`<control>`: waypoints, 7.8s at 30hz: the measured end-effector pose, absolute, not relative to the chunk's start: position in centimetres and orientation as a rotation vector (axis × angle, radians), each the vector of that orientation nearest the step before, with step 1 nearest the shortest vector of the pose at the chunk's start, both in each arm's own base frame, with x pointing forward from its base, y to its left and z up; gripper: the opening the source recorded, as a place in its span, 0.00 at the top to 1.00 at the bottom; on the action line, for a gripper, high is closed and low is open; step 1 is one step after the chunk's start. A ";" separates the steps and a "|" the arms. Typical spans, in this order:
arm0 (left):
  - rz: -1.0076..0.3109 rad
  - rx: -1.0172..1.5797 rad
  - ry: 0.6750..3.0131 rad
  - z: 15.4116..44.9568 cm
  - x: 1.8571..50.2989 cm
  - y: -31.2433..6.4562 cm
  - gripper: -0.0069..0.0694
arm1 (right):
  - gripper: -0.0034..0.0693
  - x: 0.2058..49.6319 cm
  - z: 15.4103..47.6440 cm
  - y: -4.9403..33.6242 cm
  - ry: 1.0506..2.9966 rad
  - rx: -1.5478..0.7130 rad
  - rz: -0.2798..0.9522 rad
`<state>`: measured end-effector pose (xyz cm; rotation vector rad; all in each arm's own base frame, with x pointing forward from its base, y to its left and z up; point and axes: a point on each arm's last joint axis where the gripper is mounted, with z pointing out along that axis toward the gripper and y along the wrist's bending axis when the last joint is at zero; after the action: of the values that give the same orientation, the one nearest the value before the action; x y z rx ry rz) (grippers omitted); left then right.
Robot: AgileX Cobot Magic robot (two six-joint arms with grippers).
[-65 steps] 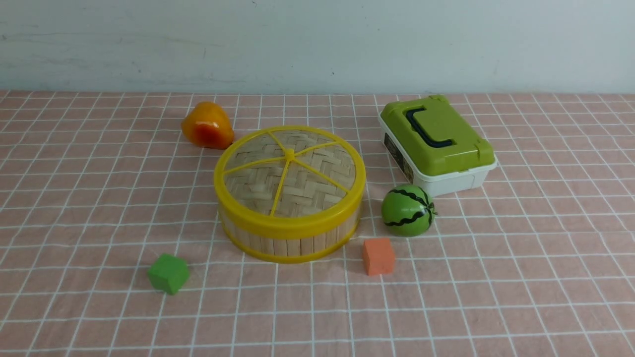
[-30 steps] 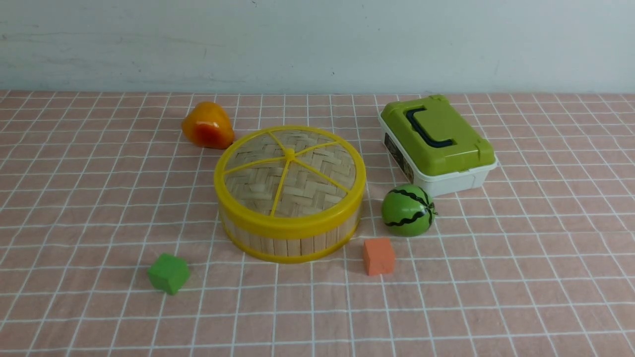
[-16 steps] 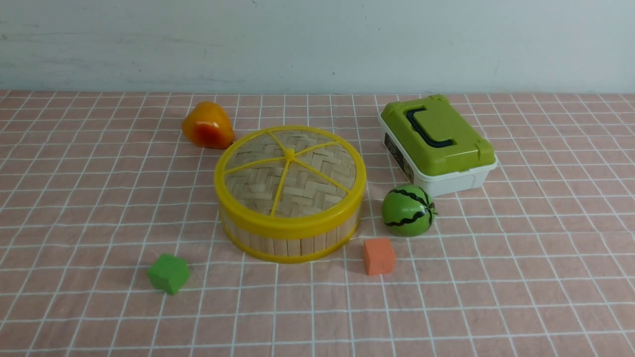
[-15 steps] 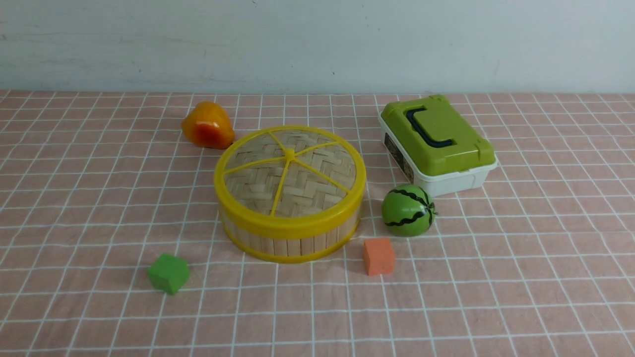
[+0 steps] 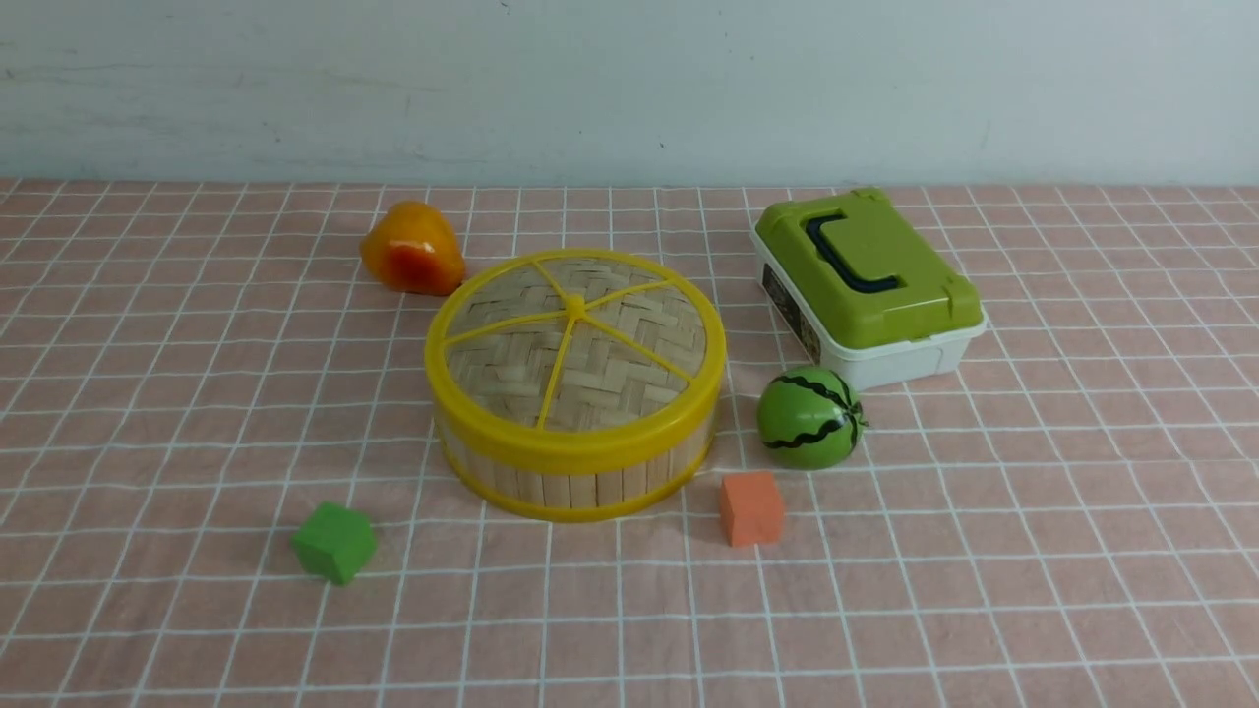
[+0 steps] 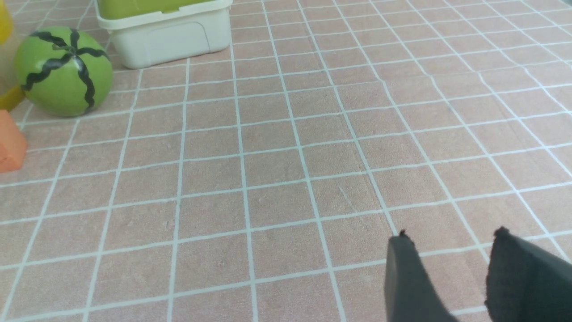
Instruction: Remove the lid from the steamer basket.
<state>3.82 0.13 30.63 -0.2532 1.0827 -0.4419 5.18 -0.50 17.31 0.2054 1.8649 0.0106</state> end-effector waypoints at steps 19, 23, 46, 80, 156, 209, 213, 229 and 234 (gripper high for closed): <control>-0.566 -0.246 2.385 33.1 22.7 -4.1 0.93 | 0.62 5.2 17.3 -0.5 1.865 0.205 0.011; -0.660 -0.066 2.449 34.4 26.3 -6.9 0.93 | 0.62 5.2 17.3 -0.5 1.865 0.205 0.011; -0.171 0.383 2.533 31.0 43.0 -20.7 0.54 | 0.62 5.2 17.3 -0.5 1.865 0.205 0.011; -0.123 0.367 2.552 26.5 45.5 -21.6 0.71 | 0.62 5.2 17.3 -0.5 1.865 0.205 0.011; -0.200 -0.232 1.852 49.4 20.0 -0.3 0.93 | 0.62 5.2 17.3 -0.5 1.865 0.205 0.011; -0.233 -0.165 1.878 17.0 5.2 -0.5 0.93 | 0.62 5.2 17.3 -0.5 1.865 0.205 0.011; -0.217 -0.143 1.878 17.0 5.2 -0.5 0.93 | 0.62 5.2 17.3 -0.5 1.865 0.205 0.011; -0.194 -0.112 1.885 17.0 5.2 -0.5 0.92 | 0.62 5.2 17.3 -0.5 1.865 0.205 0.011; -0.194 -0.112 1.886 17.0 5.2 -0.5 0.91 | 0.62 5.2 17.3 -0.5 1.865 0.205 0.011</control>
<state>5.21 -0.51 16.95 -0.1121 1.8860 -0.1941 5.18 -0.50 17.31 0.2054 1.8649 0.0106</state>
